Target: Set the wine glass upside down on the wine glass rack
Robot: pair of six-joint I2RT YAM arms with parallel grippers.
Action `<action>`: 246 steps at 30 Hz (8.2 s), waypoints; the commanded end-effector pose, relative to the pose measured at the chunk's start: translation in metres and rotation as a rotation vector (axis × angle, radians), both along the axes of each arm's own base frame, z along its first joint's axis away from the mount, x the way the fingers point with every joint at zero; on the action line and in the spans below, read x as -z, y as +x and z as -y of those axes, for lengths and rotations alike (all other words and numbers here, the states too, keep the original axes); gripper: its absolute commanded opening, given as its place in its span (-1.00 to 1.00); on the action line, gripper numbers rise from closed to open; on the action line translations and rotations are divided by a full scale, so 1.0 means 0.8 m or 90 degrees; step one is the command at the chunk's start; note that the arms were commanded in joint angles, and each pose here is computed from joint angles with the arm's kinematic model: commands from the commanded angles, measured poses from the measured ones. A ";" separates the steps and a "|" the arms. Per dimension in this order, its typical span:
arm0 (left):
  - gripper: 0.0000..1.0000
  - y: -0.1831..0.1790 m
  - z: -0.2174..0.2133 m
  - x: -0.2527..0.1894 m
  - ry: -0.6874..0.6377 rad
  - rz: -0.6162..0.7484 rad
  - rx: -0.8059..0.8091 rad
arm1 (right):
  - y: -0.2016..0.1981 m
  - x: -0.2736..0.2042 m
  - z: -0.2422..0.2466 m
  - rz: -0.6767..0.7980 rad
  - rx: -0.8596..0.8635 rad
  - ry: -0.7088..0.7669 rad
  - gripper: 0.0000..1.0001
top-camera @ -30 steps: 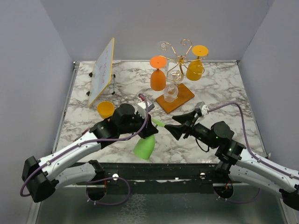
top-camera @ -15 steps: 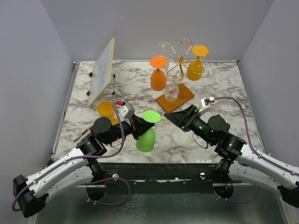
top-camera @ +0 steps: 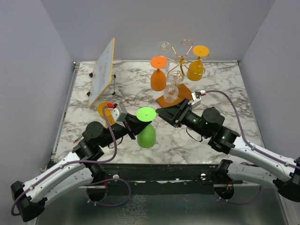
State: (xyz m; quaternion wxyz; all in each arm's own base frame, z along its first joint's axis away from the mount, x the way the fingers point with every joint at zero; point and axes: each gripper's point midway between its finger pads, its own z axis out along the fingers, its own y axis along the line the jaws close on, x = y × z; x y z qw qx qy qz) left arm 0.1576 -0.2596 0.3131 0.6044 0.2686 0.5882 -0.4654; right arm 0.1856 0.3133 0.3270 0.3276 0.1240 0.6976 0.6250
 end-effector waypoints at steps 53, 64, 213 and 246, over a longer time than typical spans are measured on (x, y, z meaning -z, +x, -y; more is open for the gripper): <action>-0.42 0.012 -0.011 0.005 -0.008 -0.027 -0.052 | -0.023 -0.025 -0.036 -0.007 -0.115 0.083 -0.98; 0.63 0.021 -0.055 -0.007 -0.063 -0.056 -0.155 | 0.011 0.034 0.039 -0.095 0.098 -0.050 -0.99; 0.87 0.077 -0.139 0.062 0.037 -0.244 -0.478 | 0.235 -0.065 0.250 0.080 0.604 -0.331 -0.66; 0.89 0.117 -0.208 0.101 0.440 -0.301 -0.670 | 0.105 -0.045 0.308 0.088 0.591 -0.317 0.13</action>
